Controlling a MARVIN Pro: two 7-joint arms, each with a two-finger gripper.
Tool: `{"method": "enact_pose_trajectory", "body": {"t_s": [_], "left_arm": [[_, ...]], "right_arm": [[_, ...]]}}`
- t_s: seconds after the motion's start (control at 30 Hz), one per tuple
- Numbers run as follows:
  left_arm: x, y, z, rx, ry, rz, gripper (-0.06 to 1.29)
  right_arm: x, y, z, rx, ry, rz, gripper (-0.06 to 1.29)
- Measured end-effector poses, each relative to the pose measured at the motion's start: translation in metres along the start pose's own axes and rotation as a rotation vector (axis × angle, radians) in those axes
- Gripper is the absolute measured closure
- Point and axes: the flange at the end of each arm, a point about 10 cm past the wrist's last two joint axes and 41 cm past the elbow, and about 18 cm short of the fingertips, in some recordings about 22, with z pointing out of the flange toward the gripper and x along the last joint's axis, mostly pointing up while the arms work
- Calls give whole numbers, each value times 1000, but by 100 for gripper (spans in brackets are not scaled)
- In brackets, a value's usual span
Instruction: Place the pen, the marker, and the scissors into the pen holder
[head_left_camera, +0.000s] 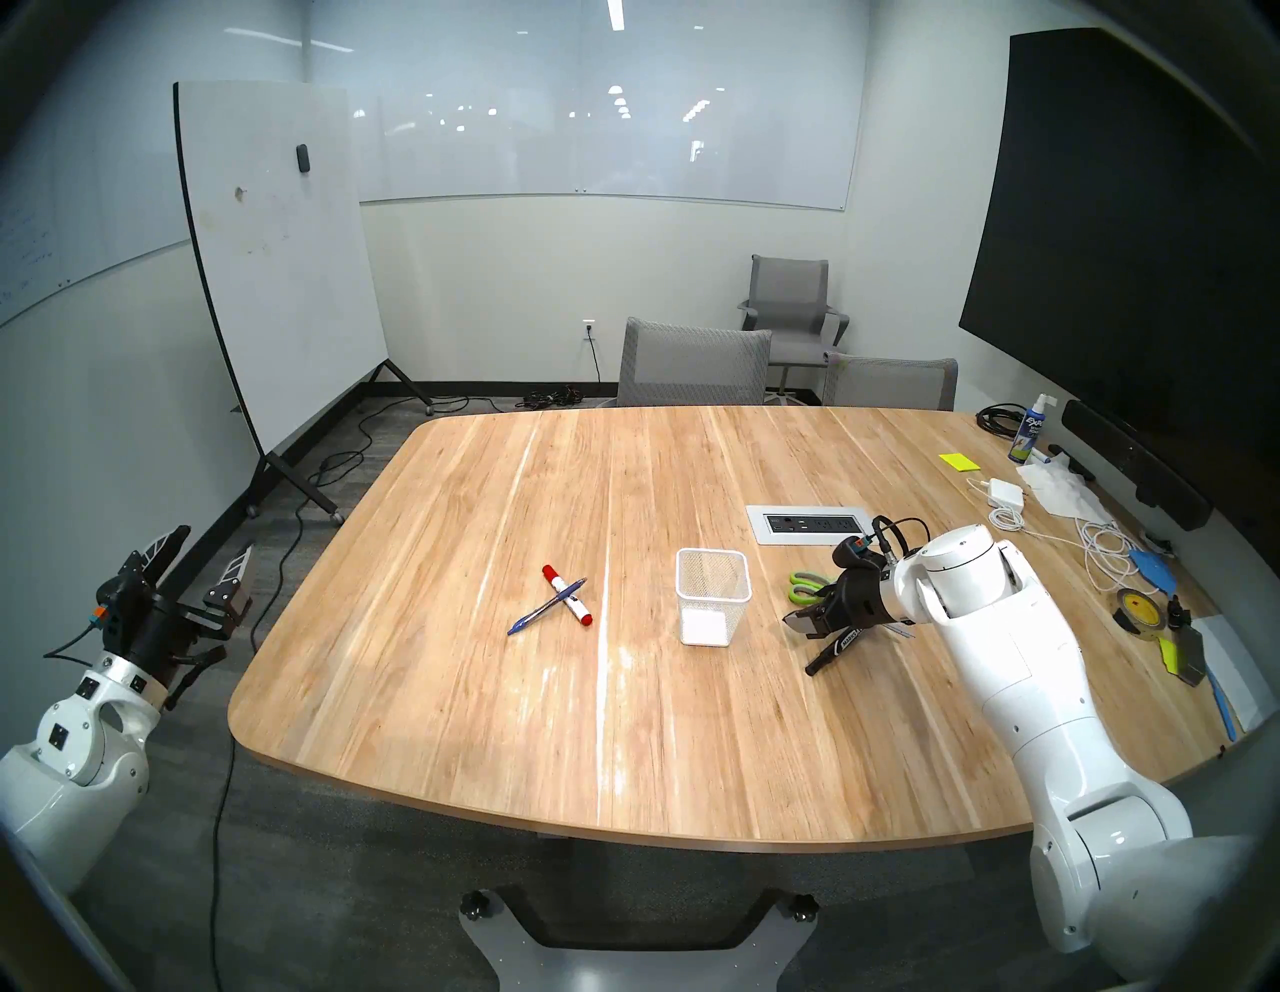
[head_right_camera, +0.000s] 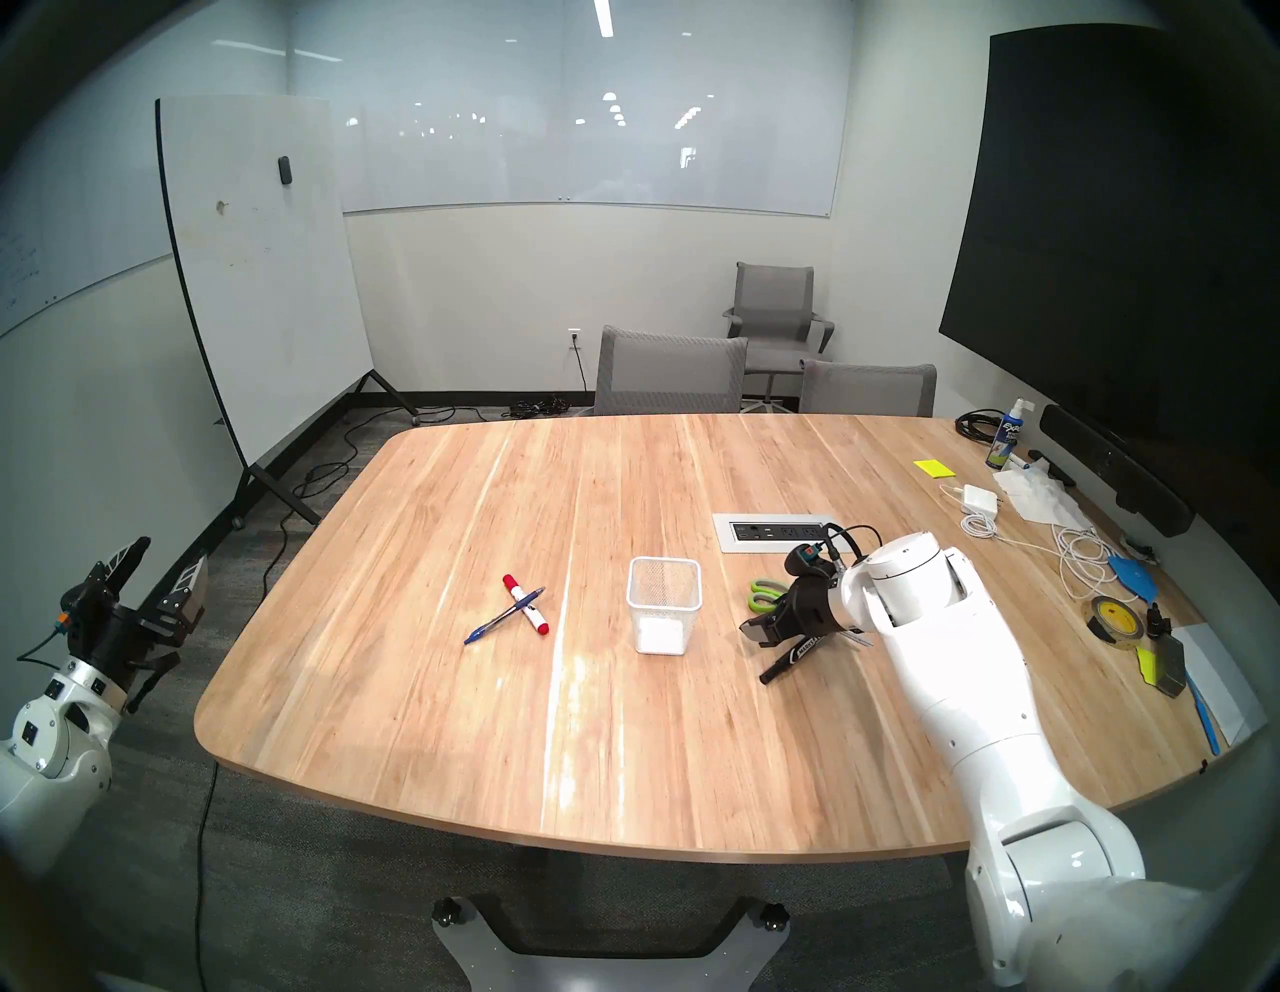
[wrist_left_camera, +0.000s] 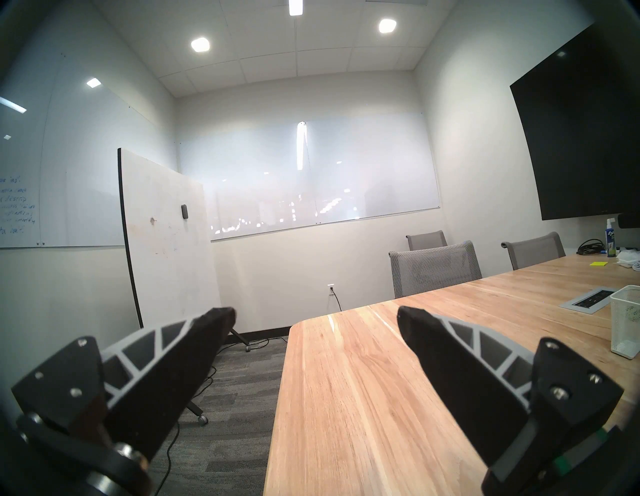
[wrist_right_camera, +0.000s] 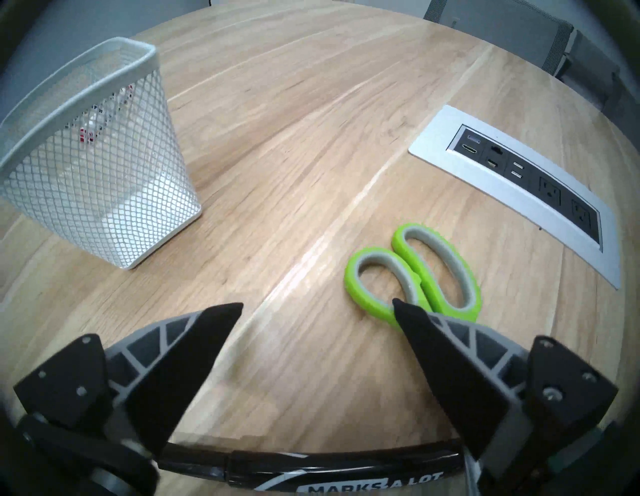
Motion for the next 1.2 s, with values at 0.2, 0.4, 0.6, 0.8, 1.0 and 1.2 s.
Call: {"method": "enact_pose_trajectory", "body": {"t_s": [0.2, 0.4, 0.6, 0.8, 1.0, 1.2], "left_arm": [[0, 0, 0, 0, 0, 0, -4], [0, 0, 0, 0, 0, 0, -4], [0, 0, 0, 0, 0, 0, -4], [0, 0, 0, 0, 0, 0, -4], [0, 0, 0, 0, 0, 0, -4], [0, 0, 0, 0, 0, 0, -4]], "right_arm": [[6, 4, -10, 2, 25, 15, 0], [9, 4, -12, 6, 31, 19, 0], [13, -1, -7, 17, 38, 16, 0], [16, -6, 2, 23, 40, 9, 0], [16, -7, 12, 26, 33, 14, 0], [11, -6, 19, 28, 21, 23, 0]]}}
